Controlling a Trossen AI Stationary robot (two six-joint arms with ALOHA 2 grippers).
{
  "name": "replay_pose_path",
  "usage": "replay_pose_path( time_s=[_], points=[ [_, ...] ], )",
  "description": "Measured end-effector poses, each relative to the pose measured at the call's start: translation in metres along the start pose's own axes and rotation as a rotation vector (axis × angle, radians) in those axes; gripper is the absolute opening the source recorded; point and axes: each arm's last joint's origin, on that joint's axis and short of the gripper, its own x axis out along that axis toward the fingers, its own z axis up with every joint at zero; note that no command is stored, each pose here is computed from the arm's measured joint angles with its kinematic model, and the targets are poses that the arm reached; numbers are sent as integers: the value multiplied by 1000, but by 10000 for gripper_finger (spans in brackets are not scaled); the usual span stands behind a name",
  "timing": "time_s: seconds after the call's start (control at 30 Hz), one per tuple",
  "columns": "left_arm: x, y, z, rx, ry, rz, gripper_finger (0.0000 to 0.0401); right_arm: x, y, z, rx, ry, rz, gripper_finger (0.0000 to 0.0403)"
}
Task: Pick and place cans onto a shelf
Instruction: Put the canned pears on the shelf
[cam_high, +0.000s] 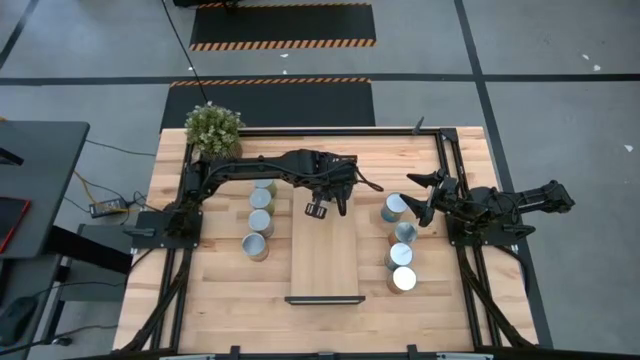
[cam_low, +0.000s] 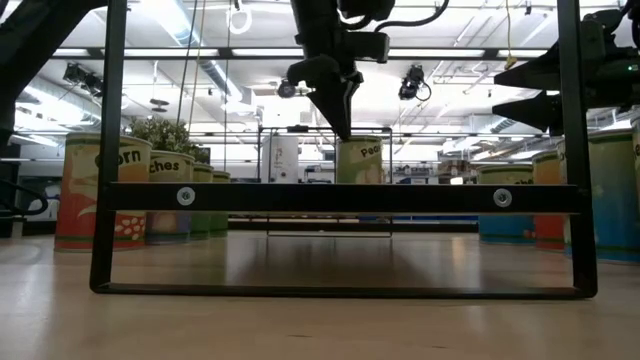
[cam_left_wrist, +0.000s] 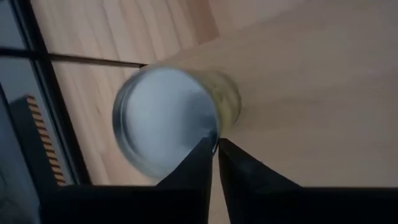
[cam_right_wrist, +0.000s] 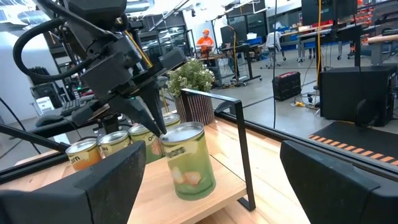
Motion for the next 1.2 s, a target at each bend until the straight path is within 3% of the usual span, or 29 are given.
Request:
replay_pose_path(
  time_s=[0.2, 0.63, 0.77, 1.0, 1.2],
  points=[
    [0, -1, 1, -87, -3, 1, 4, 0, 0, 0, 0, 0, 0, 378],
    [-3, -10, 7, -91, -24, 22, 25, 0, 0, 0, 0, 0, 0, 378],
    [-5, -11, 10, -93, -48, 31, 56, 0, 0, 0, 0, 0, 0, 378],
    [-6, -12, 12, -109, -60, 42, 145, 0, 0, 0, 0, 0, 0, 378],
    [-32, -15, 6, -53, -56, 72, 190, 0, 0, 0, 0, 0, 0, 378]
  ],
)
